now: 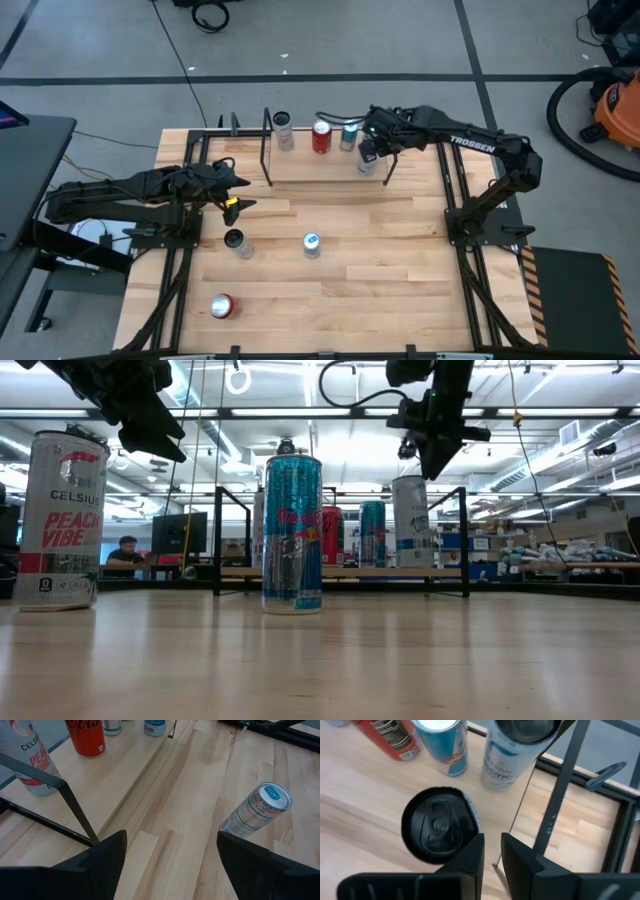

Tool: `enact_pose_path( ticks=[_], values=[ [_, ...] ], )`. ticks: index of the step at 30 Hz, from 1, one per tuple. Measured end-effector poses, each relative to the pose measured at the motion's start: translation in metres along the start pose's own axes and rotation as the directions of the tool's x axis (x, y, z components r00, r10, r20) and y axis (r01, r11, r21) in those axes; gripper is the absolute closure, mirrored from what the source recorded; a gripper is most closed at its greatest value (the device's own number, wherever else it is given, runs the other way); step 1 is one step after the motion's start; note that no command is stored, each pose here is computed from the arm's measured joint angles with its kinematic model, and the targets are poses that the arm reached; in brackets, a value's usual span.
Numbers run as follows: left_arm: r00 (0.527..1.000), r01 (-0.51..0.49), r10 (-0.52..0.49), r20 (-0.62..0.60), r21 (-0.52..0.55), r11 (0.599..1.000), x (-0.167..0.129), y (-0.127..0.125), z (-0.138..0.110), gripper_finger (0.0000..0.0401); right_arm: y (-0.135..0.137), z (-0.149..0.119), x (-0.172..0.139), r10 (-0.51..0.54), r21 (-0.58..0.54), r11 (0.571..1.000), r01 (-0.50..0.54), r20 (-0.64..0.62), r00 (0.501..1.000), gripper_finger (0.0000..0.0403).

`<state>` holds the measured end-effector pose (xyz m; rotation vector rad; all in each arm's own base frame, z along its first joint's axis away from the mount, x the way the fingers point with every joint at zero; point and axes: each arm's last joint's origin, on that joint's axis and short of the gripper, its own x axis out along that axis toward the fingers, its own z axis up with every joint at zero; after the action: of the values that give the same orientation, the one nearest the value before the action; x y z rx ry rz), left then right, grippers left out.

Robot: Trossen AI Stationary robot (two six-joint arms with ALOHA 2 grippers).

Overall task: Place canned beverage on shelf
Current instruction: Put the white blue soda can on the shelf aligned with the other white blue soda can

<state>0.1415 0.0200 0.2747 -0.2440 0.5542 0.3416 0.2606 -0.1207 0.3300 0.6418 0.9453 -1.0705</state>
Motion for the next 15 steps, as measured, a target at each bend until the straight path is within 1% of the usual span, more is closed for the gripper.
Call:
enact_pose_path(
  ticks=[6, 10, 13, 15],
  values=[
    [1.0, 0.0, 0.0, 0.0, 0.0, 1.0, 0.0, 0.0, 0.0, 0.009, 0.003, -0.004, -0.001, 0.016, 0.001, 1.0, -0.016, -0.023, 1.0, 0.033],
    [1.0, 0.0, 0.0, 0.0, 0.0, 1.0, 0.0, 0.0, 0.0, 0.009, 0.002, -0.006, -0.002, 0.003, -0.001, 1.0, -0.003, -0.03, 1.0, 0.033],
    [1.0, 0.0, 0.0, 0.0, 0.0, 1.0, 0.0, 0.0, 0.0, 0.009, 0.0, -0.005, -0.006, 0.004, 0.003, 1.0, -0.004, -0.013, 1.0, 0.033],
    [1.0, 0.0, 0.0, 0.001, 0.0, 1.0, 0.0, 0.0, 0.0, 0.009, -0.001, -0.003, -0.011, 0.027, 0.004, 1.0, -0.027, 0.028, 0.999, 0.033]
  ],
)
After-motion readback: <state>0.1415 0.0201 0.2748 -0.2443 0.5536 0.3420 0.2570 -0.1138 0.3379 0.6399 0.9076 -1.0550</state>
